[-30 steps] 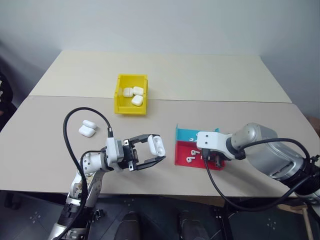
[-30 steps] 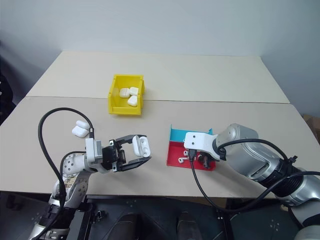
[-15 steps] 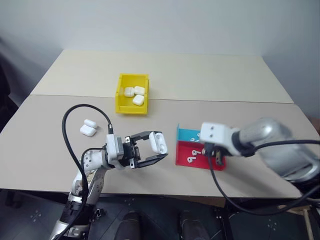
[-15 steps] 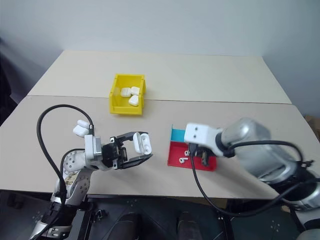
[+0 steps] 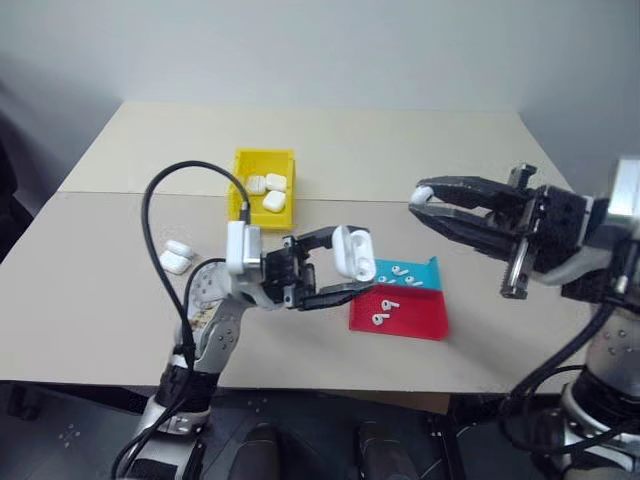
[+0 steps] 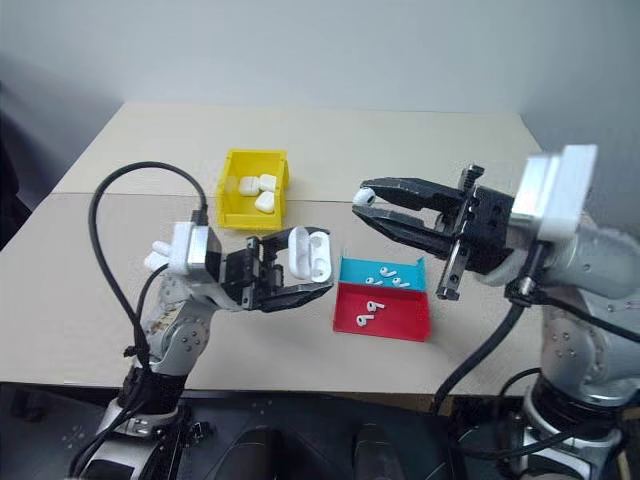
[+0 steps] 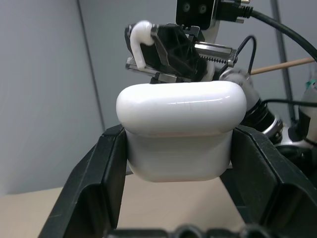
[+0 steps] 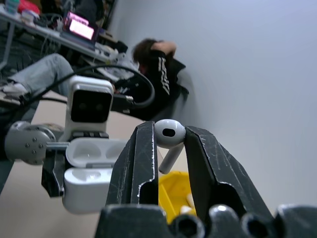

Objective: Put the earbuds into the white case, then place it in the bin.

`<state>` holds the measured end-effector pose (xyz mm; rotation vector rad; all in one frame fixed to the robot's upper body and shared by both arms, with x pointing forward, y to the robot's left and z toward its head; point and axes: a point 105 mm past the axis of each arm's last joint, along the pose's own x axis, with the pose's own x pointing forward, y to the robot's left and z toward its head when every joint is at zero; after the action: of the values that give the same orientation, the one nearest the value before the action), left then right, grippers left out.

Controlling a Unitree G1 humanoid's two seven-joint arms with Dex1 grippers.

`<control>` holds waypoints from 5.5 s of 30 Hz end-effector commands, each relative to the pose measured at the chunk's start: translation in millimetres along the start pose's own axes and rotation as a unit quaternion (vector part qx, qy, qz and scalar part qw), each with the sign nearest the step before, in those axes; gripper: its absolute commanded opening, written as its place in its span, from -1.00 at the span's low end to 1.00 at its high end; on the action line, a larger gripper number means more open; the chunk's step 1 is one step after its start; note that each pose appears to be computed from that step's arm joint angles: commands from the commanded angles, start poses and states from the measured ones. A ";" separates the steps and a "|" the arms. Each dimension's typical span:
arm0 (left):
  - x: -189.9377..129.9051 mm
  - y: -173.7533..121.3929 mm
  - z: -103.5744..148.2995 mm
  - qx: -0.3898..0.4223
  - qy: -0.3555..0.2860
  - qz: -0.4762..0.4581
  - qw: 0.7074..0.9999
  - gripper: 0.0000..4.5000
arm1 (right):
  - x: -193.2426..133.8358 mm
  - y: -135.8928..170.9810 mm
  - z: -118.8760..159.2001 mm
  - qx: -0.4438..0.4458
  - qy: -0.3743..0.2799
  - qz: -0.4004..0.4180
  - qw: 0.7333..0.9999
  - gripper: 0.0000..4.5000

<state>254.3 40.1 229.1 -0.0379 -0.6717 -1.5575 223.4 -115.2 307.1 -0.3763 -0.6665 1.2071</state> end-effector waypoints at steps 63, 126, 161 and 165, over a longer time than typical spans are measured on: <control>-52.0 -8.5 -7.7 0.026 0.109 0.020 0.993 0.24 | 1.9 -21.2 -51.7 0.011 0.136 0.065 0.989 0.78; -83.0 -48.0 -13.3 0.055 0.201 0.141 0.968 0.24 | -24.3 -34.2 -221.6 -0.044 0.614 0.282 0.736 -0.11; -83.5 -47.9 -13.9 0.054 0.206 0.139 0.967 0.24 | -28.8 -31.8 -225.2 -0.054 0.618 0.286 0.730 -0.59; -82.4 -46.8 -11.9 0.054 0.202 0.139 0.968 0.24 | -25.6 -34.2 -220.6 -0.054 0.611 0.279 0.739 -0.59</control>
<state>229.4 109.4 158.6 0.2392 -0.3640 -1.1973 387.3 -133.5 146.0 -1.3941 0.6298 1.1759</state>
